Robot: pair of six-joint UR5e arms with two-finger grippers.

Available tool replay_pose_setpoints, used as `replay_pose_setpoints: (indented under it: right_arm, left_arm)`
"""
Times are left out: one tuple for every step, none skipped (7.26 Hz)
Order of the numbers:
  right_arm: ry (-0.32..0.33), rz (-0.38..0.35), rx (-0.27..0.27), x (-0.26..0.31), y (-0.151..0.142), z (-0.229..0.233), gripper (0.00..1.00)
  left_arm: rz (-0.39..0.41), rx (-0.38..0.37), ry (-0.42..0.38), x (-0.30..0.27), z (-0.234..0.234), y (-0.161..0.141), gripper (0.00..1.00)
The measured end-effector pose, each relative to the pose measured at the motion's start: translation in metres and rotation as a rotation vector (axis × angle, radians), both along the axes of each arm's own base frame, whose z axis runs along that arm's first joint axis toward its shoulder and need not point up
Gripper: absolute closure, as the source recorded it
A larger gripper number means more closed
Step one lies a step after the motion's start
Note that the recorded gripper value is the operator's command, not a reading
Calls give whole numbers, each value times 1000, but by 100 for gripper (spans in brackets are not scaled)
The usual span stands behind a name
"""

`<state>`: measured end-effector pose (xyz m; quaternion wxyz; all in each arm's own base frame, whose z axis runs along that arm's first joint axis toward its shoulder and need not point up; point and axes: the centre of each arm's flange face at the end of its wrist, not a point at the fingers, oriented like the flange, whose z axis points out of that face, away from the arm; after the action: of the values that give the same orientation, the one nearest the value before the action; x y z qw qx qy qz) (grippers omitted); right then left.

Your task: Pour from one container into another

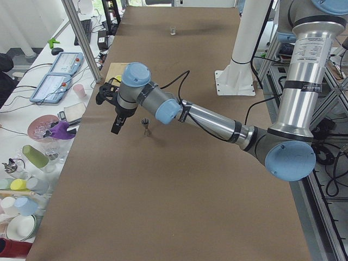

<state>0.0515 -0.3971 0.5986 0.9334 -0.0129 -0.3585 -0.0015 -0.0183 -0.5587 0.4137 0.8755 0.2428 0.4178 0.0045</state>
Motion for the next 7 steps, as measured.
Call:
replay_pose_setpoints:
  right_arm:
    - [1,-2,10,0,-1,-2,0]
    - [-1,-3,32,-1,-2,-6,0]
    - [-2,-14,52,-6,-4,-7,0]
    - [-5,-41,75,-17,-7,-11,0]
    - [-18,-72,117,-30,-12,-17,0]
    - [-45,-94,167,-40,-14,-23,0]
    - [-69,-125,210,-49,-14,-27,0]
  left_arm:
    - [-36,10,-5,25,-23,-7,3]
    - [-90,28,-19,58,-42,-12,3]
    - [-151,53,-16,98,-57,-12,3]
    - [-215,79,4,144,-66,-6,3]
    - [-274,99,29,185,-70,8,3]
    - [-332,109,49,218,-69,31,3]
    - [-397,120,68,242,-60,57,3]
